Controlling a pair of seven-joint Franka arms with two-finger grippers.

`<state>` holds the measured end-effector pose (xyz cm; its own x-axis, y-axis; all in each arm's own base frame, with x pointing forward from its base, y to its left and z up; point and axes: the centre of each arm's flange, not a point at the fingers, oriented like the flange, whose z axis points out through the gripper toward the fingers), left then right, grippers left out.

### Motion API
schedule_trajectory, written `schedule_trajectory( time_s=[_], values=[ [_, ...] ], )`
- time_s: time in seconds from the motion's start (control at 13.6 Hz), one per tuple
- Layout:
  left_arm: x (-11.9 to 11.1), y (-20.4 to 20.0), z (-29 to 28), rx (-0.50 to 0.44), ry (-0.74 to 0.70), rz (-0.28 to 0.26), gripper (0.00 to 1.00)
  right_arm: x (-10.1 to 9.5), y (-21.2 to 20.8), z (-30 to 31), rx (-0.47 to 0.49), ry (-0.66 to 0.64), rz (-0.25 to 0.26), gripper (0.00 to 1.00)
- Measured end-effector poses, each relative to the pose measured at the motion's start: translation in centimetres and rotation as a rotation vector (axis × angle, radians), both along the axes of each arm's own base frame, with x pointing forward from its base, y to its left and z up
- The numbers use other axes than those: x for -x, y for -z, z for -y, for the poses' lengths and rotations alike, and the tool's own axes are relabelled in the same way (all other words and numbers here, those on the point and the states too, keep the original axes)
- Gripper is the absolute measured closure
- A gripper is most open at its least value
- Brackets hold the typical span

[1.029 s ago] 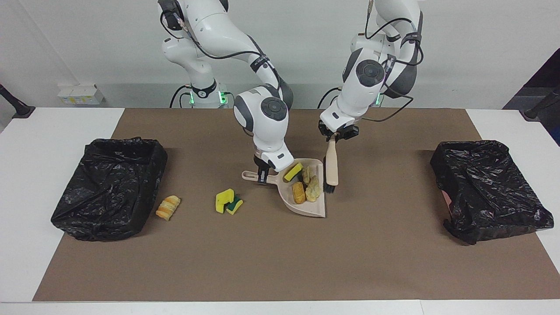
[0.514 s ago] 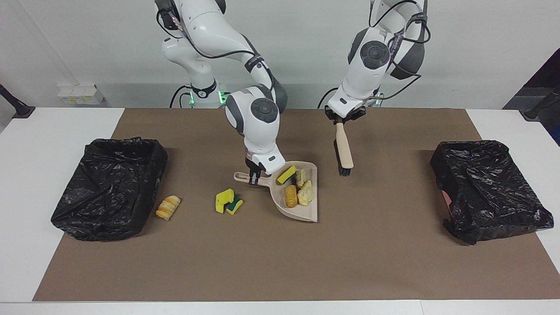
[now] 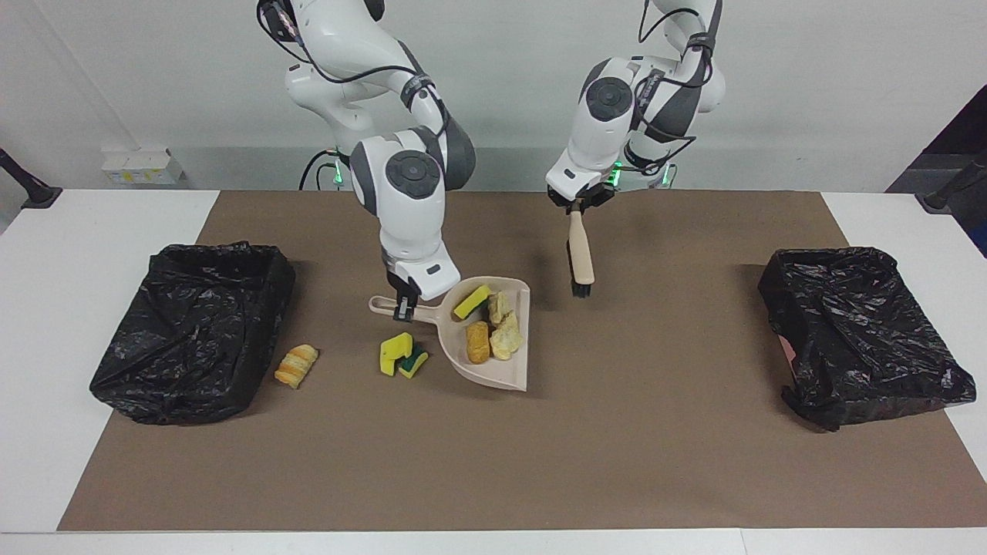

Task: Sweep and dump trash in bin
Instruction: 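Carry the loaded dustpan with the right gripper and tip it into the bin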

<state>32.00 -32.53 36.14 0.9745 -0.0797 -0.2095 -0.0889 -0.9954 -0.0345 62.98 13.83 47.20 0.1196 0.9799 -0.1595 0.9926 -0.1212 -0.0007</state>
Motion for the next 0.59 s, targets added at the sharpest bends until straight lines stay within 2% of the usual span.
schedule_trajectory(
  time_s=[0.29,0.59],
  values=[
    [1.1,1.1,0.3,0.006,-0.053,-0.012,0.74,-1.4,-1.2,10.3,-0.005,-0.044,-0.028,0.69],
    [1.2,1.0,0.8,0.054,-0.096,-0.036,0.74,-0.8,-2.4,21.1,-0.008,-0.057,-0.036,0.69]
  ],
)
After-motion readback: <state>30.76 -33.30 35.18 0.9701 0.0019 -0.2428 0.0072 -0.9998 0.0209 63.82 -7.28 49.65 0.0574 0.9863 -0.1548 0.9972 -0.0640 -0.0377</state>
